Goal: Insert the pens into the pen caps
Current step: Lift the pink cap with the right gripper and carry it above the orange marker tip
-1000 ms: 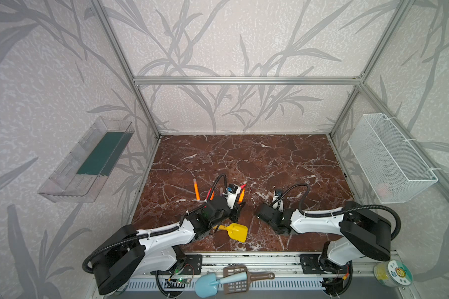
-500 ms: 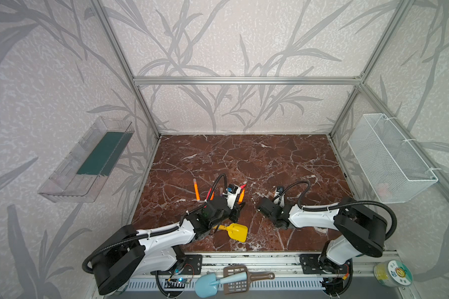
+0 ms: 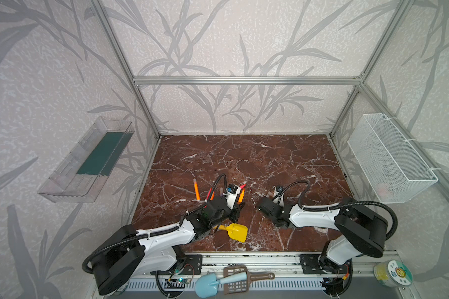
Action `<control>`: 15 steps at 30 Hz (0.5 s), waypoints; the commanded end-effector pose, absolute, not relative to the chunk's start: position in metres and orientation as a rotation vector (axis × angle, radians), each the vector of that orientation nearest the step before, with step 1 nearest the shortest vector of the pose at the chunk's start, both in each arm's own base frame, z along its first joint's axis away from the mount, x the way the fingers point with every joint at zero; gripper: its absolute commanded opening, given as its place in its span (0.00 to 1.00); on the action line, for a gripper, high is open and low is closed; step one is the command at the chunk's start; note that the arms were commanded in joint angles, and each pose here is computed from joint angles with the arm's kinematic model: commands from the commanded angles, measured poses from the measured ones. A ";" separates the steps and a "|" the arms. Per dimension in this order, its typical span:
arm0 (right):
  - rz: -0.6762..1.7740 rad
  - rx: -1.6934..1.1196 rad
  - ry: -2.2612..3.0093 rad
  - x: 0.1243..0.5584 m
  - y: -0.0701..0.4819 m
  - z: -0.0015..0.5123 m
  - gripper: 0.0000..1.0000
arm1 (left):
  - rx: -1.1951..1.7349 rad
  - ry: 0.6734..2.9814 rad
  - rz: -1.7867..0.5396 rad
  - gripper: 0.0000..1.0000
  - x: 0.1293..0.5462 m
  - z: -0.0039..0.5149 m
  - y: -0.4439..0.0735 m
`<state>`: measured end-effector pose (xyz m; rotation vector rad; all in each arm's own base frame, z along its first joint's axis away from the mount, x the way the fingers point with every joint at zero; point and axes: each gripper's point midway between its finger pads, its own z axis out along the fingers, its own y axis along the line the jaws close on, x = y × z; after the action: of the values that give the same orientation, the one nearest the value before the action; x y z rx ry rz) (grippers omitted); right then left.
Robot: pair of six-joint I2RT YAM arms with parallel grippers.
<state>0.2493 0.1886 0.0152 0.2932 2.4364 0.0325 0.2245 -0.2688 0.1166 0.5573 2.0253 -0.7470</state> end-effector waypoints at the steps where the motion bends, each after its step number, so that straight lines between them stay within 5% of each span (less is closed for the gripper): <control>1: 0.028 0.292 2.505 0.234 0.181 0.006 0.29 | 0.558 2.009 -0.759 0.00 0.224 0.122 -0.268; 15: 0.043 0.298 2.512 0.230 0.178 0.004 0.29 | 0.561 2.010 -0.766 0.00 0.224 0.122 -0.270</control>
<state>0.2401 0.1878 0.0162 0.2962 2.4668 0.0907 0.2239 -0.2692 0.1164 0.5605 2.0266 -0.7504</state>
